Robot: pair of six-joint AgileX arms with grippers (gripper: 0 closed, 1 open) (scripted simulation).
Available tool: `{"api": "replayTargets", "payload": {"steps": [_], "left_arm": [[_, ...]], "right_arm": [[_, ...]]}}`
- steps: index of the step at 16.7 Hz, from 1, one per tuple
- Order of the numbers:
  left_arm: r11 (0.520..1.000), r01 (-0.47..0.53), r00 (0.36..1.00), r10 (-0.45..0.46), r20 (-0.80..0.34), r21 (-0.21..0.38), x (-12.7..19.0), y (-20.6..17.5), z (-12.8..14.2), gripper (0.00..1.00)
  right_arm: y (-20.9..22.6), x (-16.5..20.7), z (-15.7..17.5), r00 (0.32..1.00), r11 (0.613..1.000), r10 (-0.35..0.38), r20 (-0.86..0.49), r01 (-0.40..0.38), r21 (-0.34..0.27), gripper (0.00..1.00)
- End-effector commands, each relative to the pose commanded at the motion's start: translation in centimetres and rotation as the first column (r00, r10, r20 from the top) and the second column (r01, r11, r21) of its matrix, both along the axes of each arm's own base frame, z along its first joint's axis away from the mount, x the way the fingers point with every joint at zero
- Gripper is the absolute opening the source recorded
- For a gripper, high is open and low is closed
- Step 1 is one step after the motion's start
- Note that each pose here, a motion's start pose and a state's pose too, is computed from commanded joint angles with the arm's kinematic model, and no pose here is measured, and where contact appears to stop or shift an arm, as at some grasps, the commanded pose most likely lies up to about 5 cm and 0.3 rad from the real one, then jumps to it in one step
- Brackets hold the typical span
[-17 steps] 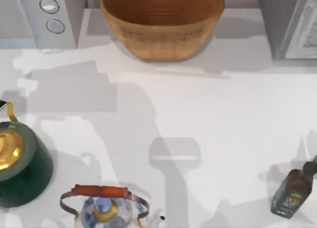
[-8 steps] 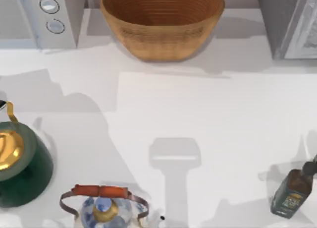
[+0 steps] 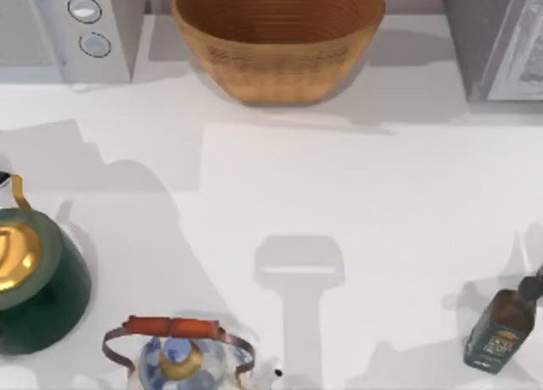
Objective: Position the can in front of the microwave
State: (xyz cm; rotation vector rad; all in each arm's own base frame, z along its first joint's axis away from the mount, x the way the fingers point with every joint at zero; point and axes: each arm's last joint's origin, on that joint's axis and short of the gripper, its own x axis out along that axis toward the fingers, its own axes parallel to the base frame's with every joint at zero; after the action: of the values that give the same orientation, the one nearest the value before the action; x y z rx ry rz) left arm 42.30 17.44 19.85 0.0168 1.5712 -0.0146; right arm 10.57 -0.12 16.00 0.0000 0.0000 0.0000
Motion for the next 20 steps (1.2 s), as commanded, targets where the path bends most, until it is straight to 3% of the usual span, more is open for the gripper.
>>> {"api": "replayTargets", "payload": {"steps": [2,15,20], "left_arm": [[1.0,0.0,1.0,0.0,0.0,0.0,0.0,0.0,0.0,0.0],[1.0,0.0,1.0,0.0,0.0,0.0,0.0,0.0,0.0,0.98],[1.0,0.0,1.0,0.0,0.0,0.0,0.0,0.0,0.0,1.0]], "right_arm": [[0.0,0.0,0.0,1.0,1.0,0.0,0.0,0.0,0.0,1.0],[0.0,0.0,0.0,1.0,1.0,0.0,0.0,0.0,0.0,1.0],[0.0,0.0,0.0,1.0,1.0,0.0,0.0,0.0,0.0,1.0]]}}
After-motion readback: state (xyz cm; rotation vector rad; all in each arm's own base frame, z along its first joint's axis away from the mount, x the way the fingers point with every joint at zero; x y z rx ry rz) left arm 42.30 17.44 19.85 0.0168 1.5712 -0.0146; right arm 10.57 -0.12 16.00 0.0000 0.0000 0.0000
